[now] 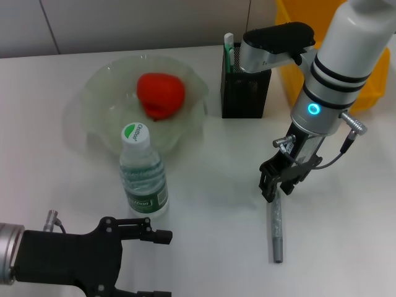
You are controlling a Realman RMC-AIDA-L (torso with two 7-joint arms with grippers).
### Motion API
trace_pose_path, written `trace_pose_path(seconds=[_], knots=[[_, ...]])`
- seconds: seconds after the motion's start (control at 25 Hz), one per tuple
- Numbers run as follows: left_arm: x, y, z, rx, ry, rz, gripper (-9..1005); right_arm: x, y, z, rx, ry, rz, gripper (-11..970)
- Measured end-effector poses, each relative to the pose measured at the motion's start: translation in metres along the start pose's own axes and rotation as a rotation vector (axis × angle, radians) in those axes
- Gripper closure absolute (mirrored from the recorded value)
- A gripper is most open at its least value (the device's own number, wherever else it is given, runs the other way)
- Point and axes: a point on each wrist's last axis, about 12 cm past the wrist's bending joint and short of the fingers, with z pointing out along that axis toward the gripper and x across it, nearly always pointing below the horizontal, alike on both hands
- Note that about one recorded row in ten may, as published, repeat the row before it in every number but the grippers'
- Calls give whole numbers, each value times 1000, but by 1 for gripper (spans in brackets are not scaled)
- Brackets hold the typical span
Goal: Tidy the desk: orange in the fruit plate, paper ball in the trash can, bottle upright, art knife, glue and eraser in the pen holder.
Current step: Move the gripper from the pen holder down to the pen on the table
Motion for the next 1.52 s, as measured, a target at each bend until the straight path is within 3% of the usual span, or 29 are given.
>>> trace_pose_path(seconds=[0.2, 1.2, 1.4, 1.52], knots=[[1, -1, 0, -2, -3, -4, 181, 0, 0, 2, -2, -1, 2, 576], [3, -3, 1, -5, -8, -11, 181, 0, 0, 10, 41, 8, -21, 603], [3, -2, 1, -6, -6, -10, 181, 1, -1, 12, 38, 11, -18, 633], [2, -2, 1, -5, -5, -9, 181, 1, 0, 12, 38, 11, -20, 711]])
